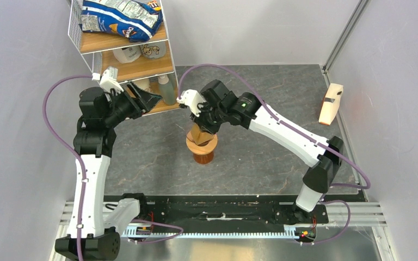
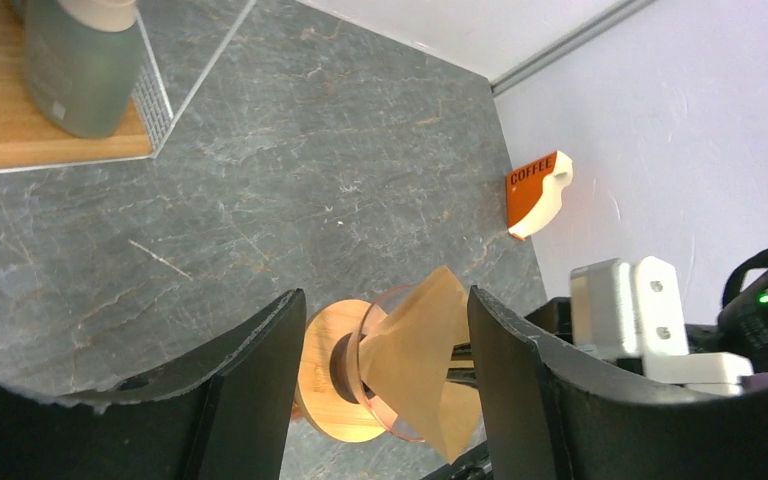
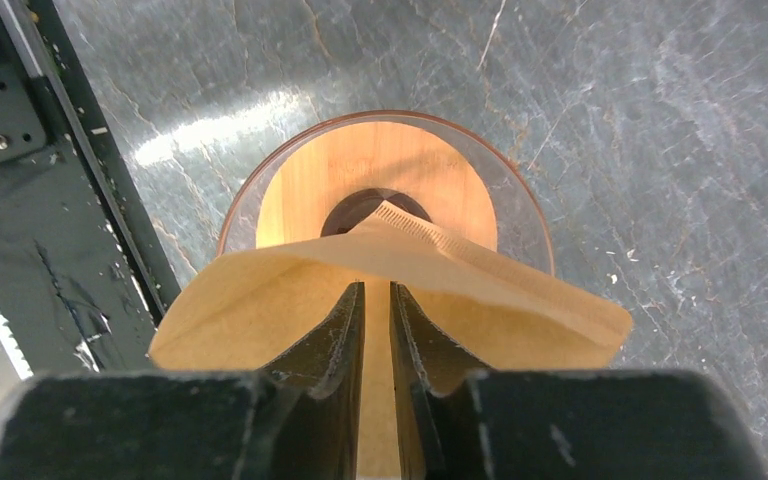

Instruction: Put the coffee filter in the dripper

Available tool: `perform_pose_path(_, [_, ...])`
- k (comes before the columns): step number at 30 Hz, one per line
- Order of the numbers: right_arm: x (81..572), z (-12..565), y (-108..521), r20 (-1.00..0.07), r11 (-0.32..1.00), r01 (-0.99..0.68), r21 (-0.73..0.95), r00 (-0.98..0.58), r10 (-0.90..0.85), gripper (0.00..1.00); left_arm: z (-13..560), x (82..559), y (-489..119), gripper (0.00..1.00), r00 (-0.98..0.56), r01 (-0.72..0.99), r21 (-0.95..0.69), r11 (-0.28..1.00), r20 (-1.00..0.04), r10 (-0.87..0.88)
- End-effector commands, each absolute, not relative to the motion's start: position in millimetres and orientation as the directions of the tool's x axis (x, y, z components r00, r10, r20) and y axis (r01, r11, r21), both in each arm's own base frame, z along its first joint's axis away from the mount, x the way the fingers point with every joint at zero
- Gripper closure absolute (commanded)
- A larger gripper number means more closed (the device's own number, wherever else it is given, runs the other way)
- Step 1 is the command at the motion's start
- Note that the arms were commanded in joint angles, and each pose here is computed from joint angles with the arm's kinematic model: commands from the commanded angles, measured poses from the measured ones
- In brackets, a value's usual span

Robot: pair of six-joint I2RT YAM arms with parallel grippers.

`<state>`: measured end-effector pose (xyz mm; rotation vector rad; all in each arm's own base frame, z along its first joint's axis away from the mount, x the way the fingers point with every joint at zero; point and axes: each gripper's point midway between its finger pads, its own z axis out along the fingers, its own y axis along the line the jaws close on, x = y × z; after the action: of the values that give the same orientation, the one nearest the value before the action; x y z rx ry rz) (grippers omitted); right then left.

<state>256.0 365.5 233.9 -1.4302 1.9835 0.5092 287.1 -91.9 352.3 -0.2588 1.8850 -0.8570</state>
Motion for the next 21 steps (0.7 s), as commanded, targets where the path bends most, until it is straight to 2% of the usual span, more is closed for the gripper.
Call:
perform_pose_path(1, [258.5, 228.5, 374.8, -0.667, 0.281, -0.957, -0.072, -0.163, -0.727, 0.77, 363.1, 284.2, -85.1, 0.33, -0.447, 0.195, -0.717, 0.669, -0.672, -0.59])
perform_pose_path(11, [250.5, 198.5, 375.6, -0.58, 0.203, -0.978, -0.043, -0.141, -0.802, 0.77, 352.5, 281.8, -75.7, 0.33, -0.458, 0.179, -0.747, 0.64, -0.639, -0.618])
perform_pose_path(21, [251.4, 175.5, 373.7, -0.533, 0.187, -0.981, -0.043, -0.136, -0.835, 0.77, 348.6, 279.8, -74.4, 0.33, -0.463, 0.183, -0.756, 0.629, -0.63, -0.623])
